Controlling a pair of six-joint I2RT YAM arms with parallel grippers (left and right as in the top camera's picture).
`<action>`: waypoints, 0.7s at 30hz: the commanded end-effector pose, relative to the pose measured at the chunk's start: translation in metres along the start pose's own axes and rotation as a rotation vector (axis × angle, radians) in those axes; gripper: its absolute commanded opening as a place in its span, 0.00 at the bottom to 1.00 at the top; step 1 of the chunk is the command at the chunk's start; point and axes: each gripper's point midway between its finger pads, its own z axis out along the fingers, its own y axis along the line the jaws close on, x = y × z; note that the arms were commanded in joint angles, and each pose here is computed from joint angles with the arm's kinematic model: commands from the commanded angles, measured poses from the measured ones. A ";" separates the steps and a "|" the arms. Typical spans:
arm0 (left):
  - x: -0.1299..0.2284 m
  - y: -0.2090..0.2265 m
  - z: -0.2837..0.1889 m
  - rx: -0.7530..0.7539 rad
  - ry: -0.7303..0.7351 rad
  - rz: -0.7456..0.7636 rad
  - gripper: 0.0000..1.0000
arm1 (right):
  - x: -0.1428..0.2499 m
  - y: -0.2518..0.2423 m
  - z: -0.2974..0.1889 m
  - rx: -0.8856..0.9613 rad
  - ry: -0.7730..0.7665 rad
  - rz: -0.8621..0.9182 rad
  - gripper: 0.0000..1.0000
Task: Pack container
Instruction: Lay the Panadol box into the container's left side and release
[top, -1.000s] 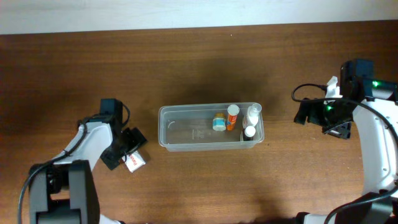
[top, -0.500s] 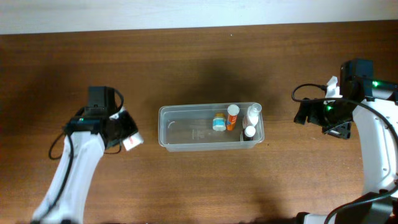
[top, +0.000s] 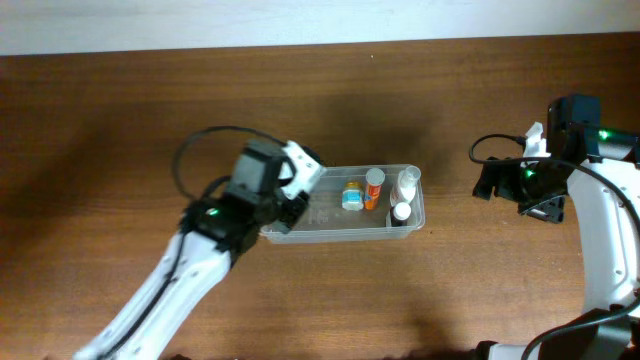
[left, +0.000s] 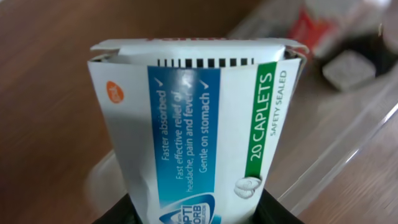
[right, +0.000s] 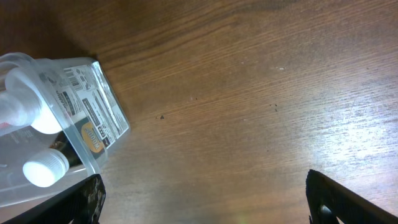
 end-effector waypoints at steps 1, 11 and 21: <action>0.018 -0.009 0.041 0.029 0.100 0.152 0.52 | 0.000 0.001 -0.001 -0.010 -0.004 -0.010 0.95; -0.029 0.039 -0.013 -0.234 -0.041 0.009 0.97 | 0.001 0.007 0.000 -0.015 -0.003 -0.035 0.95; 0.015 0.140 -0.117 -0.530 -0.167 -0.581 0.99 | -0.012 0.070 -0.007 0.001 -0.160 -0.294 0.99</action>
